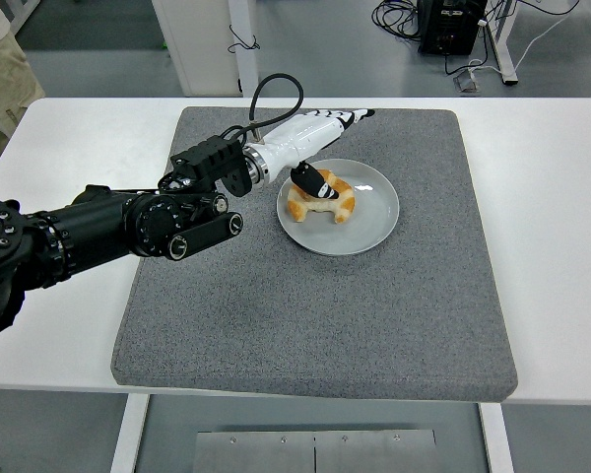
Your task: Place the bread on the plate
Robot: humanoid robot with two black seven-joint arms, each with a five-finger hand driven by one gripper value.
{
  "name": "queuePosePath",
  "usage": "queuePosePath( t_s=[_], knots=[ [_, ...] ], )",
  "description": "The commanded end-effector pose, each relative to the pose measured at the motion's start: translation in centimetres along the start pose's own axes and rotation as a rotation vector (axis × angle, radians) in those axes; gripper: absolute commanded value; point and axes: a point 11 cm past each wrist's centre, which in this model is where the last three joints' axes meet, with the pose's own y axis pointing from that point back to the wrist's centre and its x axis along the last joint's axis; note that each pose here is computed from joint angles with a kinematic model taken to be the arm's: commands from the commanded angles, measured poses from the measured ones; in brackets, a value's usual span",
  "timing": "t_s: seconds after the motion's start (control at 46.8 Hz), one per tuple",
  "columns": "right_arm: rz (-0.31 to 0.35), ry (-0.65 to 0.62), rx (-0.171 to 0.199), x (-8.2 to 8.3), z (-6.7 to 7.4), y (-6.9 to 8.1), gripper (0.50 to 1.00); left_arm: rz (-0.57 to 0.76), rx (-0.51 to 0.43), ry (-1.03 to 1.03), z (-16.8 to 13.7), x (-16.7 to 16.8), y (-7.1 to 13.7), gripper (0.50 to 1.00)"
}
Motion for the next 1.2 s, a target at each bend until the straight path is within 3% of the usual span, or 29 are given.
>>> queuePosePath(
  t_s=[0.0,0.235,0.62,1.047,1.175],
  knots=[
    [-0.001,0.000,-0.001,0.0,0.0,0.0,1.000,0.006,-0.040,0.071,2.2,0.7,-0.5,0.971],
    [0.001,0.000,0.000,0.0,0.0,0.0,1.000,0.056,-0.036,0.275,3.3,3.4,-1.2,0.972],
    [0.001,0.000,-0.001,0.0,0.0,0.0,1.000,0.301,0.162,0.712,-4.1,6.6,0.4,0.969],
    [-0.013,-0.007,0.002,-0.4,-0.1,0.0,1.000,0.473,0.242,1.148,-9.9,8.6,2.1,0.971],
    [-0.014,-0.011,0.002,-0.5,-0.1,-0.1,1.000,0.489,0.256,1.287,-11.9,7.7,3.1,0.971]
  ],
)
